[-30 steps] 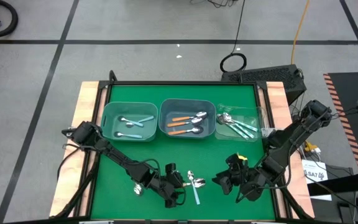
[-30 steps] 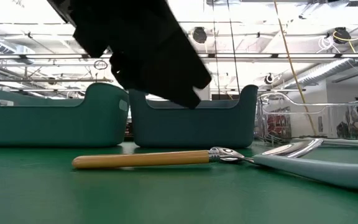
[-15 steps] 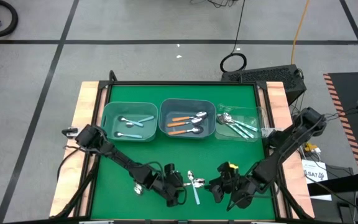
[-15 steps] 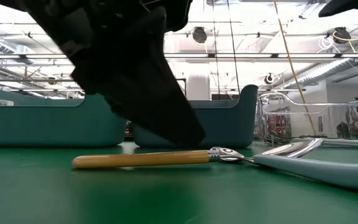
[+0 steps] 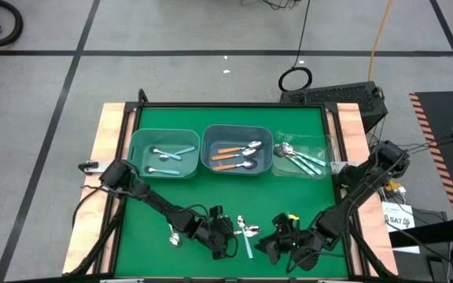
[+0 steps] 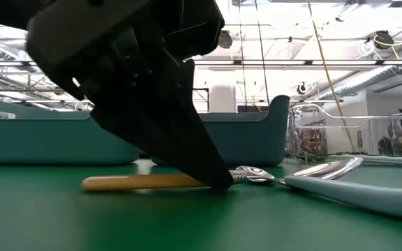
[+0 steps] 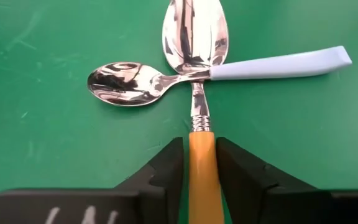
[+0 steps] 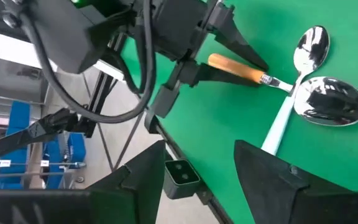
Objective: Sort silverware by color (type)
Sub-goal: Put the orange spoon into the blue bin
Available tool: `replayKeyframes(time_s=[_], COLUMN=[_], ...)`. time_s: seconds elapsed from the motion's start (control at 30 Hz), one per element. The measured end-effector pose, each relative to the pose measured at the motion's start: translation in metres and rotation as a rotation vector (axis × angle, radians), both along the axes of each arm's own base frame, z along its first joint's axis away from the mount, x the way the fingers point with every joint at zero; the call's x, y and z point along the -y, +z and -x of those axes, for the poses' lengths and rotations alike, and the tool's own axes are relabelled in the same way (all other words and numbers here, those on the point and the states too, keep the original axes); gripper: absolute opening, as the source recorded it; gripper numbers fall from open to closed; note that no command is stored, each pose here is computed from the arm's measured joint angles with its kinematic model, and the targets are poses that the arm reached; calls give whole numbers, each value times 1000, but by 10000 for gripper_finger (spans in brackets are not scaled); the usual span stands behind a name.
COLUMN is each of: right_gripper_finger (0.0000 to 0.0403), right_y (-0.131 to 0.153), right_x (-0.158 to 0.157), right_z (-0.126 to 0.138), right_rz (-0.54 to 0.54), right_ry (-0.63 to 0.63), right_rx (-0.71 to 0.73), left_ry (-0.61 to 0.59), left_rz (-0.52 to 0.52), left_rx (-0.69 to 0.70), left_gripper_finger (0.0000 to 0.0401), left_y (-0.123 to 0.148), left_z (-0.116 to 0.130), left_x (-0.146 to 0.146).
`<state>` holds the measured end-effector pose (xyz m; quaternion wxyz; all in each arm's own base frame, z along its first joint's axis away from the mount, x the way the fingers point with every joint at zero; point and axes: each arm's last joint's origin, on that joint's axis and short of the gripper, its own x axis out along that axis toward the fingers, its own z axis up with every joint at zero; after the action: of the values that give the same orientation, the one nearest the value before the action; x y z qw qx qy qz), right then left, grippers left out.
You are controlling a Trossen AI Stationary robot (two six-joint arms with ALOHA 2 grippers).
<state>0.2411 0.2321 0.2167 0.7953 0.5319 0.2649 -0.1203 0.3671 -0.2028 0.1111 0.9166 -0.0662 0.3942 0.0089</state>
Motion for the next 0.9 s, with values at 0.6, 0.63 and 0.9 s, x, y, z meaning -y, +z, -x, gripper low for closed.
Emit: replayKeyframes(time_s=[0.6,0.63,0.9], right_gripper_finger=[185,185,185], right_y=[10,10,7], right_x=[2,2,2], right_z=[5,5,5], right_rz=[94,93,71], right_ry=[-24,-28,-54], right_rx=[-131,-136,-145], left_ry=[29,27,40], left_rz=[36,33,44], left_rx=[1,1,0], left_gripper_finger=[67,67,66], left_y=[0,0,4], left_z=[-2,-3,-5], left_x=[-3,-4,-9])
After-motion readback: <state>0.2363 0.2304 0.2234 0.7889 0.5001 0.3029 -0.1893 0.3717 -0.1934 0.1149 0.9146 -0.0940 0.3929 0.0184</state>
